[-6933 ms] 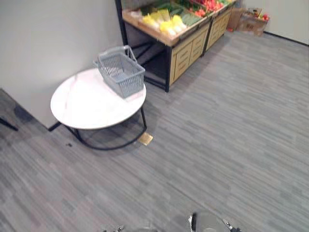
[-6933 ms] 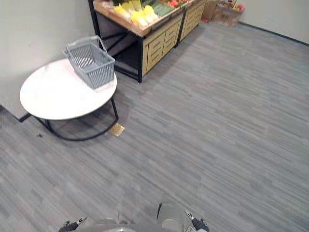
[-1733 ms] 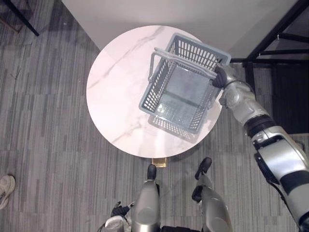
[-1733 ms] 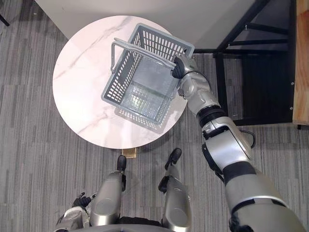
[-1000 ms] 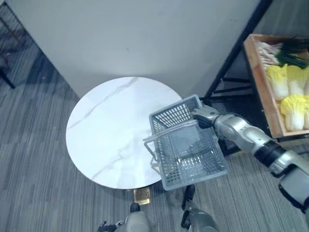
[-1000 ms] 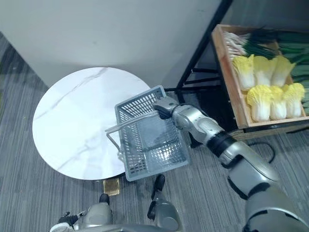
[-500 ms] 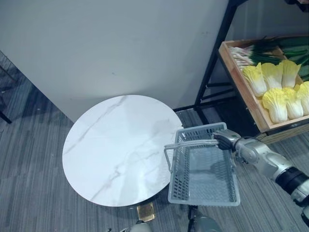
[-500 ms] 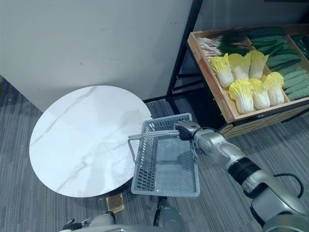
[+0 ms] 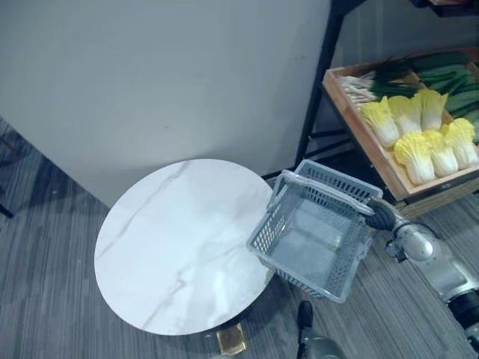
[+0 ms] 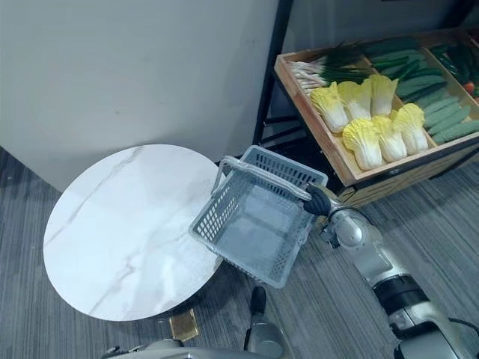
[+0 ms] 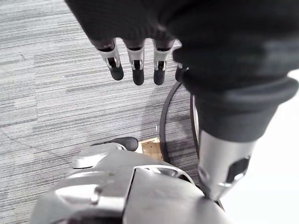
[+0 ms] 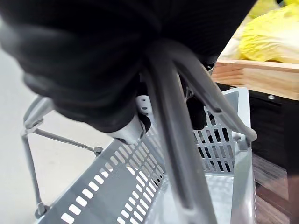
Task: Pick vegetable in the basket
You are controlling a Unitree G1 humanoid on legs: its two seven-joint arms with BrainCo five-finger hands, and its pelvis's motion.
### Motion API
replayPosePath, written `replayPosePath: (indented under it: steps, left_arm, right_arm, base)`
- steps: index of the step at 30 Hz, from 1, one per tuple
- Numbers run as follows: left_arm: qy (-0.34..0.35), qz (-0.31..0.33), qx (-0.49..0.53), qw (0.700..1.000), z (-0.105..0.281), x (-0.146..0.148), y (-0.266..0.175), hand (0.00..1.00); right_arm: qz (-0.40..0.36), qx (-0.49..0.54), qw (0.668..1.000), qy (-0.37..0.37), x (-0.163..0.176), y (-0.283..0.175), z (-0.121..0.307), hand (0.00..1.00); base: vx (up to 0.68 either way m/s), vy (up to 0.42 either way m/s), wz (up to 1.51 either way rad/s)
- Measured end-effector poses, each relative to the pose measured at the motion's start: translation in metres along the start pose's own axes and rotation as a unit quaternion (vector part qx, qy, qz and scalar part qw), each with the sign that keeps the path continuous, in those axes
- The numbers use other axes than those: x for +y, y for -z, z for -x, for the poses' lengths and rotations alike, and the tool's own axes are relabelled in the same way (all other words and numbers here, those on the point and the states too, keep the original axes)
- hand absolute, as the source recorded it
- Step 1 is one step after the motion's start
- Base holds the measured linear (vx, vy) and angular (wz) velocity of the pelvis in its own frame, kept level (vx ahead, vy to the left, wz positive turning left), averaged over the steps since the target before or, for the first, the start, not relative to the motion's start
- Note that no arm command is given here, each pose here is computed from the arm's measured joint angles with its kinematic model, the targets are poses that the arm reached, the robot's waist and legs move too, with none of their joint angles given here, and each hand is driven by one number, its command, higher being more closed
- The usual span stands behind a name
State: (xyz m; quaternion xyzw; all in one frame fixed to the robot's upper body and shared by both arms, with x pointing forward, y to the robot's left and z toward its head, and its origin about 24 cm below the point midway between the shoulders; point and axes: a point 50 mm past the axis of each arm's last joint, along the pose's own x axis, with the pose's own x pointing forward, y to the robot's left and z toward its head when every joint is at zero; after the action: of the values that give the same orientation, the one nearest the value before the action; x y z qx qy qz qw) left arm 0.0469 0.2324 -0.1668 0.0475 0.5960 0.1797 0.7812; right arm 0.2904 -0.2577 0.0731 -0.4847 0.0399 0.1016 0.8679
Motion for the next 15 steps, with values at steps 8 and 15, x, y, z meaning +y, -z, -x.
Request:
replayPosePath:
  steps: [8, 15]
  left_arm:
    - [0.003, -0.005, 0.003, 1.000, 0.000, -0.001, 0.002, 0.00]
    - [0.003, -0.004, 0.009, 1.000, 0.001, -0.001, 0.007, 0.00]
  right_arm:
    - [-0.048, 0.068, 0.996, 0.008, 0.016, 0.029, 0.021, 1.00]
    - [-0.117, 0.115, 0.984, 0.067, 0.025, 0.048, 0.038, 1.00]
  base:
    - [0.01, -0.007, -0.10]
    - [0.00, 0.010, -0.04]
